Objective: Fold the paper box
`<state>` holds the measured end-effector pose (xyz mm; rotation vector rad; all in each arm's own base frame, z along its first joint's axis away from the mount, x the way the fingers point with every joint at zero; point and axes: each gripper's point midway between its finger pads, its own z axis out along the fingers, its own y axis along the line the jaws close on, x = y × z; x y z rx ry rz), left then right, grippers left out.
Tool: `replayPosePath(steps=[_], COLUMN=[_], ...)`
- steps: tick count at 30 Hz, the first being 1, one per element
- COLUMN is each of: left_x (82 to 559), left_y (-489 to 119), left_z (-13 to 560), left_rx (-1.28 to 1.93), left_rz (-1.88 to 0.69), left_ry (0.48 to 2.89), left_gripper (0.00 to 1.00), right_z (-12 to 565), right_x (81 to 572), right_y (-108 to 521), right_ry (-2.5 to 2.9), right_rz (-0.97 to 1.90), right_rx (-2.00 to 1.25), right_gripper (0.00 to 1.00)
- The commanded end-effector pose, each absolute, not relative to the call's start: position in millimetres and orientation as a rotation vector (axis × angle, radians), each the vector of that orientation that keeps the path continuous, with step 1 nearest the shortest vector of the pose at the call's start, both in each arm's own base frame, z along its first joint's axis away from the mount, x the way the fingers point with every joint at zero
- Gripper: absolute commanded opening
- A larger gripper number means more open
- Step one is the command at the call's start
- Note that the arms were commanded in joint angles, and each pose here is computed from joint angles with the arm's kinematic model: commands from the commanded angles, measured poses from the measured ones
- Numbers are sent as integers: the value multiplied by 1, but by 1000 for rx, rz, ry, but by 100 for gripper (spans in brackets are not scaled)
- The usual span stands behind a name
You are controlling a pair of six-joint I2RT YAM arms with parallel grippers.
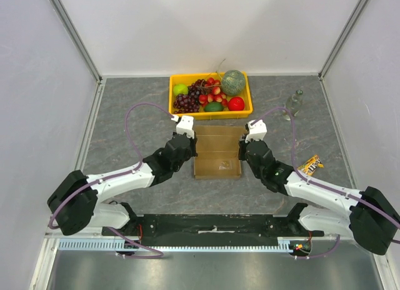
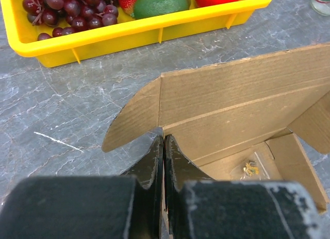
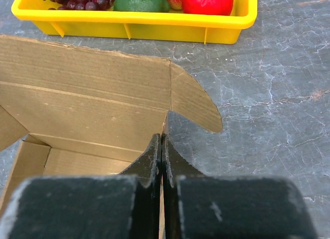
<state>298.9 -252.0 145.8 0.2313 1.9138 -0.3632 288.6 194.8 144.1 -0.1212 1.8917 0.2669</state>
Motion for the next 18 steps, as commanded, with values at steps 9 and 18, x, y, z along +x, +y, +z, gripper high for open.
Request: replayPosePath(steps=[9, 18], left_x=[315, 315], left_y=[-277, -283], left_z=[180, 177], left_rx=[59, 40], left_rz=[-385, -397], left_ry=[1829, 1808], left_gripper=[5, 2], right_z=[186, 184], right_x=[298, 300], right_y=[222, 229], right_ry=[1737, 1692], right_rz=[309, 303], right_rx=[53, 60], right_gripper=[0, 0])
